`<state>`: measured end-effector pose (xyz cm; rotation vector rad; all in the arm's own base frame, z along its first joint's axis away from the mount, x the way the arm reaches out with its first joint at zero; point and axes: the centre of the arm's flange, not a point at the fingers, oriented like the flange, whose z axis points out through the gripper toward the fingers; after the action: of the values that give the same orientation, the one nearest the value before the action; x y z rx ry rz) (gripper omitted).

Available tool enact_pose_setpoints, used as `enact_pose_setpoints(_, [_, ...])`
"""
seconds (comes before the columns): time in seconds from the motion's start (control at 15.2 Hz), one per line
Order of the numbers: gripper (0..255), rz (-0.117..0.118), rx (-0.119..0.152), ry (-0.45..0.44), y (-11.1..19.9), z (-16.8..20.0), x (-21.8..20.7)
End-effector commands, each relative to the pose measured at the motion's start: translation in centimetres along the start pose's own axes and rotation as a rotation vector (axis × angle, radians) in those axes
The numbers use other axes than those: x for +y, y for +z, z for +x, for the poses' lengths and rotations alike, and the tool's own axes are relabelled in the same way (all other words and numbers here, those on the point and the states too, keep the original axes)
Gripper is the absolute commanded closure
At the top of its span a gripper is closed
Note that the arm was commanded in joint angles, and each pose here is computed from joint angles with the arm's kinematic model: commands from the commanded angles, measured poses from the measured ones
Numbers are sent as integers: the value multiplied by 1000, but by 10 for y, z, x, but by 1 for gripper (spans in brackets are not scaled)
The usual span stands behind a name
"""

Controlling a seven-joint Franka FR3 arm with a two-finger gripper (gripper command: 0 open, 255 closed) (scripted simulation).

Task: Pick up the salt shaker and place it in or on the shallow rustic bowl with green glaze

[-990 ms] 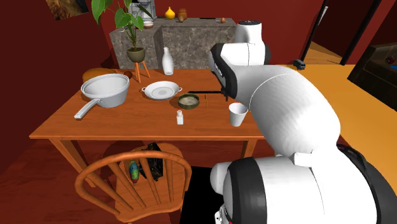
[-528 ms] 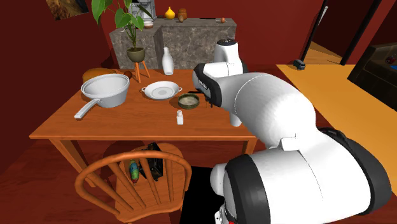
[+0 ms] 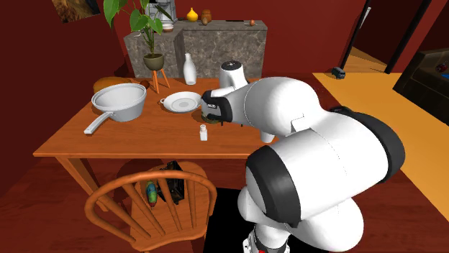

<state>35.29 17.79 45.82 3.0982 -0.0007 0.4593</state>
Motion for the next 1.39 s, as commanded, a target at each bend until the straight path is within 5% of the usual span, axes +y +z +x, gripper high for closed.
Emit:
enact_pose_setpoints(0.0, [0, 7, 17, -3, 16, -2, -20])
enact_pose_setpoints(0.86, [0, 39, 117, -29, 117, 7, -152])
enact_pose_setpoints(1.32, [0, 40, 121, -30, 153, 12, -159])
